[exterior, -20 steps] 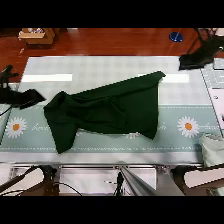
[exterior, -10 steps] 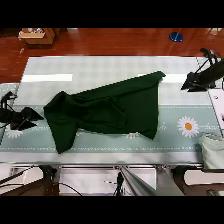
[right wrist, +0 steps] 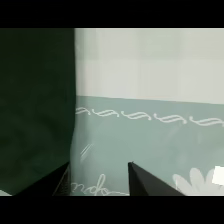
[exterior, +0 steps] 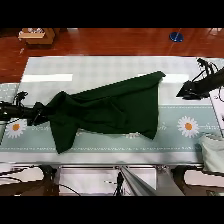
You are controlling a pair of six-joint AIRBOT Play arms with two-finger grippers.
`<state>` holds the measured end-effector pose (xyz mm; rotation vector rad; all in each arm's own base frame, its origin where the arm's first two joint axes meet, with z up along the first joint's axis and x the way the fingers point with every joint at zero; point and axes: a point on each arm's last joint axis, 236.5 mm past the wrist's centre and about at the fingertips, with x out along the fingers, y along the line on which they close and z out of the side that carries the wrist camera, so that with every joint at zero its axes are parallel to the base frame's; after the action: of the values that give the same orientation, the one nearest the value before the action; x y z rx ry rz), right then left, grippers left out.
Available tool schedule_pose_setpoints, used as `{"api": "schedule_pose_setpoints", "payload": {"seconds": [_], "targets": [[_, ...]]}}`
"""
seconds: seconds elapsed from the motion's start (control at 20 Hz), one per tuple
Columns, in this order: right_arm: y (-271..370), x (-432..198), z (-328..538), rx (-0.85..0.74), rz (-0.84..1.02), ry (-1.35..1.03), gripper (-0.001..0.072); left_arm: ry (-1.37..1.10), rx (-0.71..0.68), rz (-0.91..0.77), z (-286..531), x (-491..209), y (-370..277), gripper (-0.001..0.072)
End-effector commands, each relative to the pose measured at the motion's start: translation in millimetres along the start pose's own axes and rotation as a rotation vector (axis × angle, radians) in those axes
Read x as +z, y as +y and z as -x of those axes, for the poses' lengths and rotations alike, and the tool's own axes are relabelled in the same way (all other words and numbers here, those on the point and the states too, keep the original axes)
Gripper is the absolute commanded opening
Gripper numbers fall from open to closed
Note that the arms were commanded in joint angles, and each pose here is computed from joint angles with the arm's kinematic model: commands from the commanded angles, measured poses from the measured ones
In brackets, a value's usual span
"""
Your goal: Fold the shirts.
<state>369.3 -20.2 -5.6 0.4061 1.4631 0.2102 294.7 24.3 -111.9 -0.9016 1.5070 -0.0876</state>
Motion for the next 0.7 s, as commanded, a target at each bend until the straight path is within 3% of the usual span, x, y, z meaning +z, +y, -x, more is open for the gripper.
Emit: {"api": "schedule_pose_setpoints", "payload": {"seconds": [0.0, 0.05, 0.1, 0.25, 0.65], "targets": [[12, 1, 10, 0.027, 0.010, -0.036, 0.0456, -0.118, 0.068, 0.043, -1, 33, 11, 0.0131], [11, -1, 15, 0.012, 0.018, -0.042, 0.0499, -0.097, 0.076, 0.020, -2, 28, 13, 0.0043], [8, -7, 19, -0.011, 0.026, -0.029, 0.0536, -0.076, 0.073, 0.002, -2, 23, 12, 0.0042], [-9, -39, 13, -0.053, -0.007, 0.034, 0.0535, -0.023, 0.057, -0.021, -2, 12, 7, 0.0042], [30, -134, -66, 0.213, -0.258, 0.053, 0.0536, 0.013, -0.014, -0.097, 6, 0, -15, 0.0042]]}}
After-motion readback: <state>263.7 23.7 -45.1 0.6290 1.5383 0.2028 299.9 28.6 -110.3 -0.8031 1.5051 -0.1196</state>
